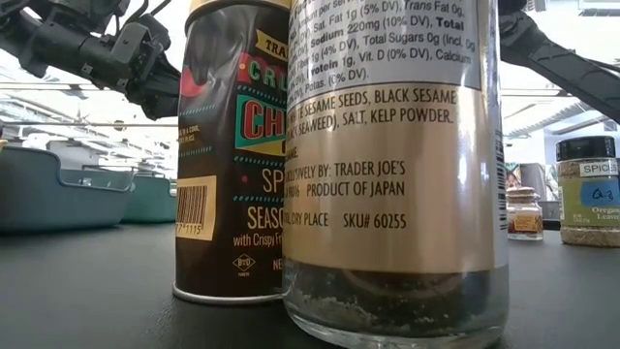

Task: Sort spices by type
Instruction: Put the yellow seasoning can in the orange bin

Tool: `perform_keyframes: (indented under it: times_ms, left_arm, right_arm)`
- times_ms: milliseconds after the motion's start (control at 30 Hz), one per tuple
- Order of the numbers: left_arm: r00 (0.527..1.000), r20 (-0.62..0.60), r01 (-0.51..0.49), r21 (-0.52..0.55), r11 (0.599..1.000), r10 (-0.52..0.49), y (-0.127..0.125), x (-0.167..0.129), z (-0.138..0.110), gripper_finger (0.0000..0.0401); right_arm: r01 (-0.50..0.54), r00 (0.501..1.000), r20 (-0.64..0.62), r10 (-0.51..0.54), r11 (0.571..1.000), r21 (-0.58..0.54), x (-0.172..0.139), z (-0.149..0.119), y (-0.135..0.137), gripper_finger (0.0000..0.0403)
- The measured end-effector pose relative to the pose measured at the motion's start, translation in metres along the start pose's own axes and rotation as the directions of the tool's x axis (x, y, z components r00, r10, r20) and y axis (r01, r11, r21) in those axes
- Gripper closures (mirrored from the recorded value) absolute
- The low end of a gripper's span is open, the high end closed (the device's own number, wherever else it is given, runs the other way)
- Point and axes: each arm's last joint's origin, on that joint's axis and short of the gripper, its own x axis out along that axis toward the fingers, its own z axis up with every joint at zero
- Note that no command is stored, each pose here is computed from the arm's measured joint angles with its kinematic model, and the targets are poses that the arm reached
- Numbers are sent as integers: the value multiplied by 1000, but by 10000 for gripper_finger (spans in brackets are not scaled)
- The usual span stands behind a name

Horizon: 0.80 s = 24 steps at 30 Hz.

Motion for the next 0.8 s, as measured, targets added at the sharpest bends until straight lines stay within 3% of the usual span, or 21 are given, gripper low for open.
perform_keyframes:
  times_ms: [433,800]
  left_arm:
    - [1000,0,0,0,1000,0,0,0,0,115]
    - [1000,0,0,1,1000,0,0,0,0,115]
  right_arm:
    - [-4,1000,-3,4,1000,-14,-1,1,1,190]
    - [46,998,-34,-46,999,-17,-23,8,-3,177]
